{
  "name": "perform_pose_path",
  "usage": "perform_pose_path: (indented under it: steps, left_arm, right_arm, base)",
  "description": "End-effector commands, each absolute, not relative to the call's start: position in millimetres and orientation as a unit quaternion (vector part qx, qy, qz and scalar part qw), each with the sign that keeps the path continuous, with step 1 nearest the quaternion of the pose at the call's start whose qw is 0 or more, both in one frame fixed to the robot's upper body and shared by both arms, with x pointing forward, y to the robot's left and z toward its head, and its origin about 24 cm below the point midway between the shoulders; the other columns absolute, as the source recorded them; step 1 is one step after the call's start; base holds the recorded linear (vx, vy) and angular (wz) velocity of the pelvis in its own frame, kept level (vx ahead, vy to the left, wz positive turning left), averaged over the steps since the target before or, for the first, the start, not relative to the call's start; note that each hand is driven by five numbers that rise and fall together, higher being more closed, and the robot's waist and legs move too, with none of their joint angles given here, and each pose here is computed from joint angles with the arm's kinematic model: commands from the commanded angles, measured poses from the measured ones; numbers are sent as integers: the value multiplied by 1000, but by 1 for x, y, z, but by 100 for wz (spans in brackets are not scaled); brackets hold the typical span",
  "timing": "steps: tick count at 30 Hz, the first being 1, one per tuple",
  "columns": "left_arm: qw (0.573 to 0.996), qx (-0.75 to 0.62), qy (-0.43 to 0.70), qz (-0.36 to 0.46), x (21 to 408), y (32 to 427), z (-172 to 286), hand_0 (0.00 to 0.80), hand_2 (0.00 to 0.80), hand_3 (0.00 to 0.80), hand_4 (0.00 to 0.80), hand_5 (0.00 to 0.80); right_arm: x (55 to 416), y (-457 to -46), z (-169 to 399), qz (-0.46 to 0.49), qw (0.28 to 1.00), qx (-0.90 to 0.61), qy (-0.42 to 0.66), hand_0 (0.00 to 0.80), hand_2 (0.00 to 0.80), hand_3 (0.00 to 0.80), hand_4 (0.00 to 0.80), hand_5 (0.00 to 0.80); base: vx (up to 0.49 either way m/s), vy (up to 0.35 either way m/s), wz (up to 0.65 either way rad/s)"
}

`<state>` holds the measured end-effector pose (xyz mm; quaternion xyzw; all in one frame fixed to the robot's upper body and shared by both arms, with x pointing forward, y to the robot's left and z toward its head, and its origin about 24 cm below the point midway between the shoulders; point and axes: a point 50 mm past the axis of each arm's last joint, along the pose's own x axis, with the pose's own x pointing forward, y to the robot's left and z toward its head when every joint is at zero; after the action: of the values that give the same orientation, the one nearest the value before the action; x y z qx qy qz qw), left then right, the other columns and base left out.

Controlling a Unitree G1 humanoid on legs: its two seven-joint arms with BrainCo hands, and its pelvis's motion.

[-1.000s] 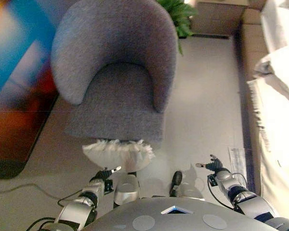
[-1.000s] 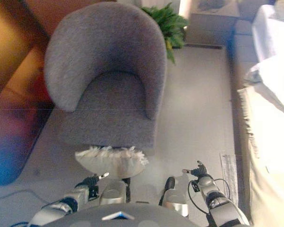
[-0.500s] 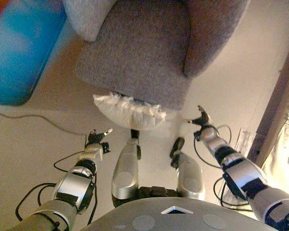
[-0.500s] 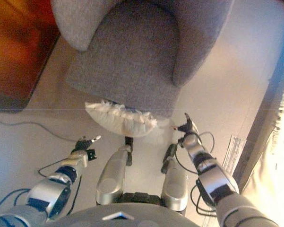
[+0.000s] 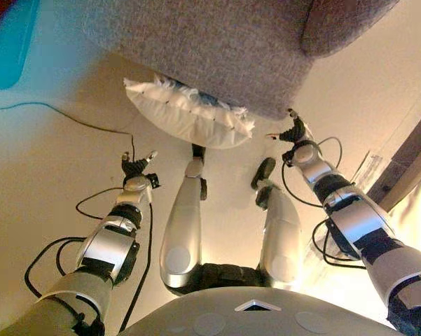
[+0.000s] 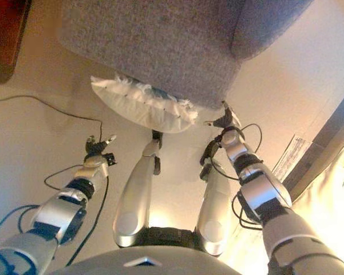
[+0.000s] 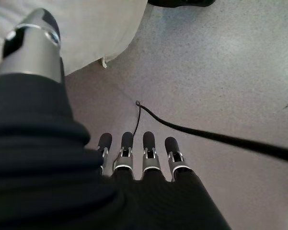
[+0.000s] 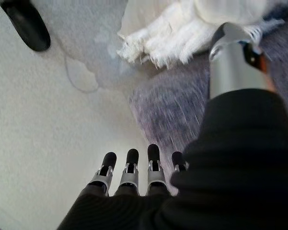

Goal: Pick up the cushion and take it to the sofa

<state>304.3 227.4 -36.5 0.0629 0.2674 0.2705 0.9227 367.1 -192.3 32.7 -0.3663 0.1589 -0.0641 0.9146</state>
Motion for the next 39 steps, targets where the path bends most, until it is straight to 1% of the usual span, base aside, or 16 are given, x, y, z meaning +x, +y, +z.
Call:
perform_pose_path:
  steps: [1,4,7,10,13,17,19,23,27,30,31,32,34,35,38,39]
  left_arm:
    - [924,67,250,283,305,228,-34,0,0,0,0,0]
    - [924,71,241,287,306,232,-32,0,0,0,0,0]
    - [926,77,228,291,311,234,-25,0,0,0,0,0]
    - [931,83,211,284,316,233,-18,0,0,0,0,0]
    - [940,80,190,274,324,227,-10,0,0,0,0,0]
    - [950,52,161,262,329,212,-5,0,0,0,0,0]
    - [953,43,144,264,337,210,7,0,0,0,0,0]
    - [956,40,113,268,347,206,27,0,0,0,0,0]
    - [955,21,88,284,350,201,39,0,0,0,0,0]
    - [950,12,85,301,348,203,39,0,0,0,0,0]
    - [953,-1,83,293,347,202,36,0,0,0,0,0]
    - [950,0,77,301,345,205,34,0,0,0,0,0]
    - [933,15,77,350,348,240,45,0,0,0,0,0]
    - [933,21,62,355,352,263,60,0,0,0,0,0]
    - [914,-14,56,402,354,301,86,0,0,0,0,0]
    - [905,-26,64,420,350,309,85,0,0,0,0,0]
  right_arm:
    - [359,-221,28,-139,901,-359,199,0,0,0,0,0]
    - [348,-238,17,-169,891,-343,244,0,0,0,0,0]
    - [335,-252,2,-160,879,-330,303,0,0,0,0,0]
    - [328,-255,-8,-130,888,-292,330,0,0,0,0,0]
    - [333,-249,-6,-82,905,-264,323,0,0,0,0,0]
    - [339,-232,-2,-6,922,-281,268,0,0,0,0,0]
    - [345,-228,8,13,922,-287,258,0,0,0,0,0]
    - [365,-207,45,73,926,-324,178,0,0,0,0,0]
    - [378,-191,85,89,915,-387,71,0,0,0,0,0]
    - [381,-186,99,87,902,-421,28,0,0,0,0,0]
    - [381,-186,102,83,899,-429,12,0,0,0,0,0]
    - [382,-187,105,78,898,-433,-4,0,0,0,0,0]
    - [384,-191,121,66,892,-446,-40,0,0,0,0,0]
    - [386,-191,132,65,888,-452,-58,0,0,0,0,0]
    - [388,-180,157,68,873,-474,-97,0,0,0,0,0]
    - [386,-177,155,74,869,-479,-99,0,0,0,0,0]
  base:
    - [14,56,4]
    - [5,13,0]
    - [4,-1,-3]
    - [1,-1,-2]
    - [-26,51,-5]
    - [-32,113,-15]
    - [-14,42,-11]
    - [1,24,5]
    - [-12,78,7]
    - [51,65,9]
    - [11,35,18]
    - [31,32,24]
    - [54,122,22]
    - [58,205,18]
    - [17,168,7]
    - [-43,113,-5]
